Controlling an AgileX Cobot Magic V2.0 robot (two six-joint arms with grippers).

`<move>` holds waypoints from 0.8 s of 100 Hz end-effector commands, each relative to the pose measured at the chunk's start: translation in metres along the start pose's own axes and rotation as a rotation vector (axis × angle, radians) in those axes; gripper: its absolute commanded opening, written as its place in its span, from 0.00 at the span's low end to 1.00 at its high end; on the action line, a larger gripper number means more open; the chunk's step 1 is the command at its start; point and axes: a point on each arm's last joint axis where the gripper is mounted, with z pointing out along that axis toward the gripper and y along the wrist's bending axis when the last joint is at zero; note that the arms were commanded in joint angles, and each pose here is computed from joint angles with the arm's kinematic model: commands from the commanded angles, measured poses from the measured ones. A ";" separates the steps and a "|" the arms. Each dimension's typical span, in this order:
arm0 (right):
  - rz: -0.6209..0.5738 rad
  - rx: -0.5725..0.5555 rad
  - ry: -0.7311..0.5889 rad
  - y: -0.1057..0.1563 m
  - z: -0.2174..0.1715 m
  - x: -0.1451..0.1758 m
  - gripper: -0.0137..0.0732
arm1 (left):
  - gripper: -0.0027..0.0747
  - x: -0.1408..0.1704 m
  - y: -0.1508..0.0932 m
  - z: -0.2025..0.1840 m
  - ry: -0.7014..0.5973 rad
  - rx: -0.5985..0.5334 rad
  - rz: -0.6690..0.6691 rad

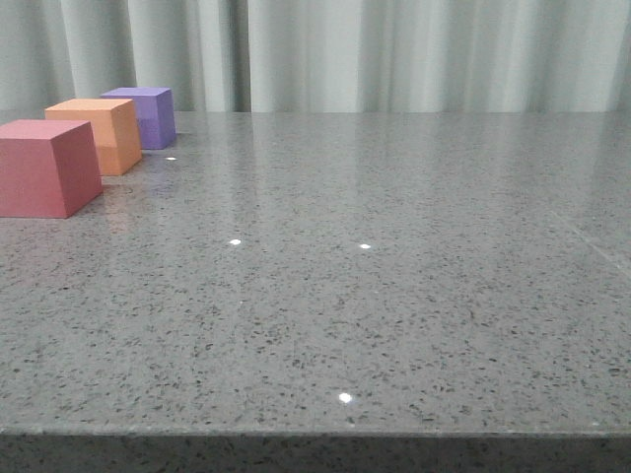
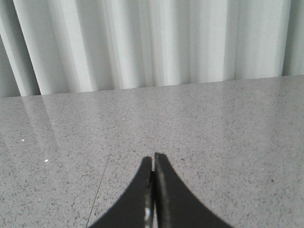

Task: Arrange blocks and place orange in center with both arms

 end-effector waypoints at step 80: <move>0.020 -0.035 -0.208 -0.004 -0.019 0.040 0.08 | 0.01 0.005 0.000 -0.001 -0.074 0.008 -0.012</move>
